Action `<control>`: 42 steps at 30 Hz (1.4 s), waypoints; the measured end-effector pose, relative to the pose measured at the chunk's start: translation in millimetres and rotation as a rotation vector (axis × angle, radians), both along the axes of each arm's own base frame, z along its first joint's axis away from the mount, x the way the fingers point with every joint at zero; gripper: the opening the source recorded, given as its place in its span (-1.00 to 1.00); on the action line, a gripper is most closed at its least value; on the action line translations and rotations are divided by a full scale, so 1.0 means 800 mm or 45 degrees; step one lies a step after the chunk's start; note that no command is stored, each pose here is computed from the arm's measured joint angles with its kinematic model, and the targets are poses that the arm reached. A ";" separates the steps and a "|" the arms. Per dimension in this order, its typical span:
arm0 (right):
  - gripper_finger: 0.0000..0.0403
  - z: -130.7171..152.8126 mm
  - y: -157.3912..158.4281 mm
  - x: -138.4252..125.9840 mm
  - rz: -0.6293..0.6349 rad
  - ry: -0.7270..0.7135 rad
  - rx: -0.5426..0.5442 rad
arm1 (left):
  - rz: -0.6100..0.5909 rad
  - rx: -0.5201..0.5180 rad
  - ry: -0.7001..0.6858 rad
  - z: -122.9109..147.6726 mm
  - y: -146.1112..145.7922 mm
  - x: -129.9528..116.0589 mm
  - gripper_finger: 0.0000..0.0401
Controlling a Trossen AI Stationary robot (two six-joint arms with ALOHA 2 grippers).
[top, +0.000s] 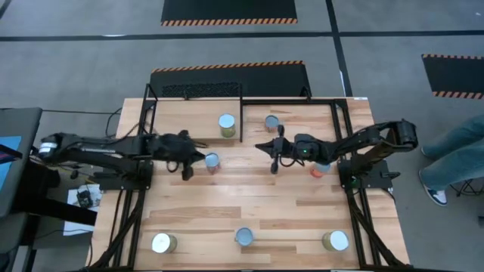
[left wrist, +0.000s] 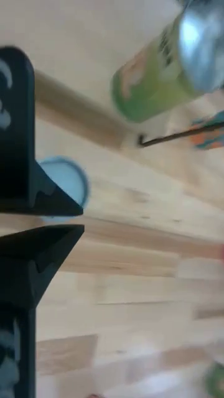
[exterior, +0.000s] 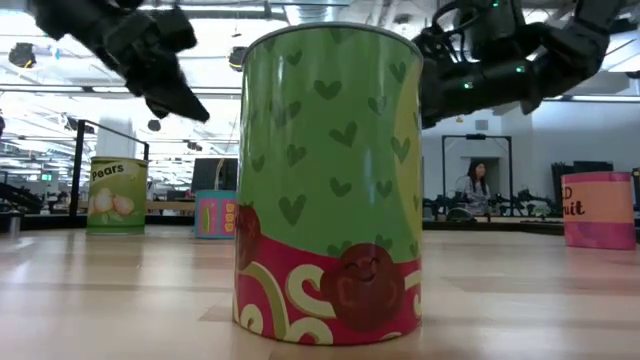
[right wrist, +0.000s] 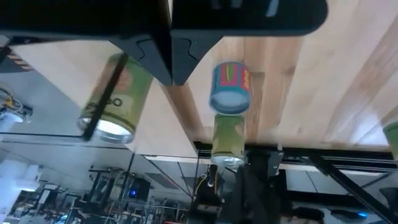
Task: Pick and place cans onto a shelf
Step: Put the canned corn on the shelf
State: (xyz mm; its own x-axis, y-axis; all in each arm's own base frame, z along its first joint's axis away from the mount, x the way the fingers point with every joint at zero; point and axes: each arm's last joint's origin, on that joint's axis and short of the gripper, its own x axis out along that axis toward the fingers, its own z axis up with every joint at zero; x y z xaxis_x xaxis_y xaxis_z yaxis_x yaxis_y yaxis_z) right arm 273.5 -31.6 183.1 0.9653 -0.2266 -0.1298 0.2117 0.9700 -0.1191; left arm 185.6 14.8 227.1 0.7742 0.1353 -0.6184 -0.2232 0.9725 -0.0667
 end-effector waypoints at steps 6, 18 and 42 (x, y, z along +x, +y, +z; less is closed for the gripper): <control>-0.96 0.010 0.001 -0.010 0.002 -0.041 -0.012 | -0.022 -0.028 0.280 -0.001 -0.005 0.046 -0.62; -0.95 0.006 0.002 -0.012 0.004 0.003 -0.013 | -0.112 0.017 0.518 -0.033 -0.015 0.098 -0.37; -0.96 0.005 0.001 -0.012 0.002 0.014 -0.013 | -0.123 0.153 0.646 -0.064 -0.012 0.103 -0.94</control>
